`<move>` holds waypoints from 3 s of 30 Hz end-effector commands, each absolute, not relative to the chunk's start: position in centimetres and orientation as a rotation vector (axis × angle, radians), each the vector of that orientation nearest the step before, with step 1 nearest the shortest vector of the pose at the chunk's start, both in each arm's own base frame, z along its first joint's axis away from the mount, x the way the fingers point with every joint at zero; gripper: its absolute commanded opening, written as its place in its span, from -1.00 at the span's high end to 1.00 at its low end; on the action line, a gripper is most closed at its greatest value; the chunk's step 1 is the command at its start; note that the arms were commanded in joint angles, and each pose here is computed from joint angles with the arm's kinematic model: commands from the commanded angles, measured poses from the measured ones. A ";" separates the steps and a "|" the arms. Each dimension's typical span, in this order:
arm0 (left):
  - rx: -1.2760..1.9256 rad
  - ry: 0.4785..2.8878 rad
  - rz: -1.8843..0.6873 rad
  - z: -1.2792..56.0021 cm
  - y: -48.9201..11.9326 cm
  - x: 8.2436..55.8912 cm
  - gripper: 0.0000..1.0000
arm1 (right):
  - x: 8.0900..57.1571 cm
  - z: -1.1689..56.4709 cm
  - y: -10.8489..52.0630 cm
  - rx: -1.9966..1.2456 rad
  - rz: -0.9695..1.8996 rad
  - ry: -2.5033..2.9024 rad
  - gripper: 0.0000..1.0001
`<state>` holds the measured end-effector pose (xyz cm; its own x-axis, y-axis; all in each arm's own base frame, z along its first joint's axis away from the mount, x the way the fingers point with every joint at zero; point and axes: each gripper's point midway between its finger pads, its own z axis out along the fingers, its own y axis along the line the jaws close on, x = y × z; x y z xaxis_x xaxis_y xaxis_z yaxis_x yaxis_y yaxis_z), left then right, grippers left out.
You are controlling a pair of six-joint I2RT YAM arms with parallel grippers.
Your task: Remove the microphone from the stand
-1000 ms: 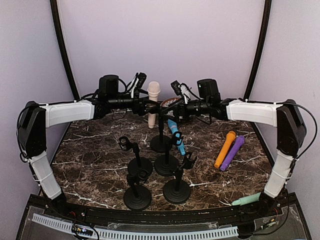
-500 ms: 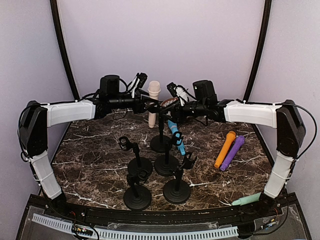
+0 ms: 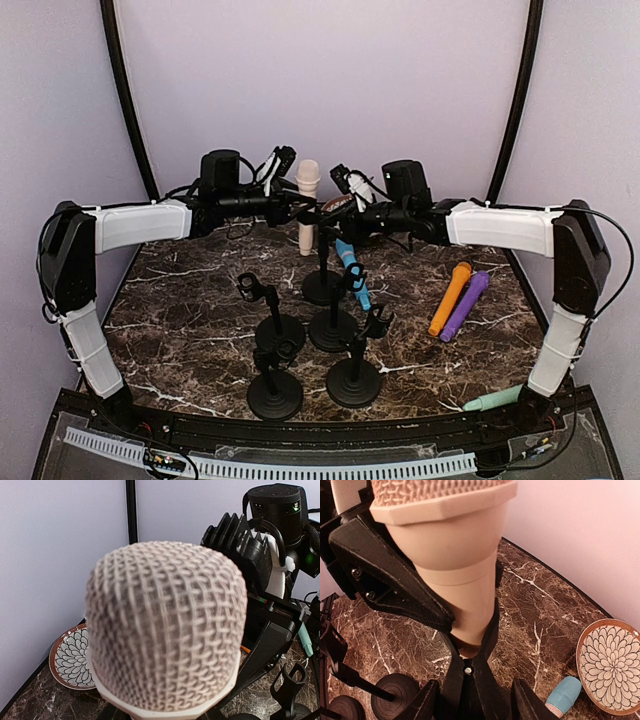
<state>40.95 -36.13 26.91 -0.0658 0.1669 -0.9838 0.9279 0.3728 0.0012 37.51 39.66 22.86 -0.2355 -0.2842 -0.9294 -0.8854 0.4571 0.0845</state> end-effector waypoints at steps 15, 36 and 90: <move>0.875 1.470 -0.616 32.3 -32.8 42.1 0.53 | 37.7 23.6 39.4 -0.976 0.741 1.740 0.96; 0.740 1.462 -1.103 42.0 -35.1 33.8 0.52 | 29.7 36.8 37.0 -0.966 1.087 1.442 -0.96; -0.128 1.963 -0.401 17.6 -5.8 37.2 -0.93 | 38.2 9.2 22.0 -0.019 0.551 2.473 -0.55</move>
<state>36.92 -7.02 16.68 -0.4719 -0.2545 -0.8441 0.0974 0.9365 -0.3368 36.25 22.18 6.79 -0.8641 0.0892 -0.4954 -0.1296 0.9116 0.3902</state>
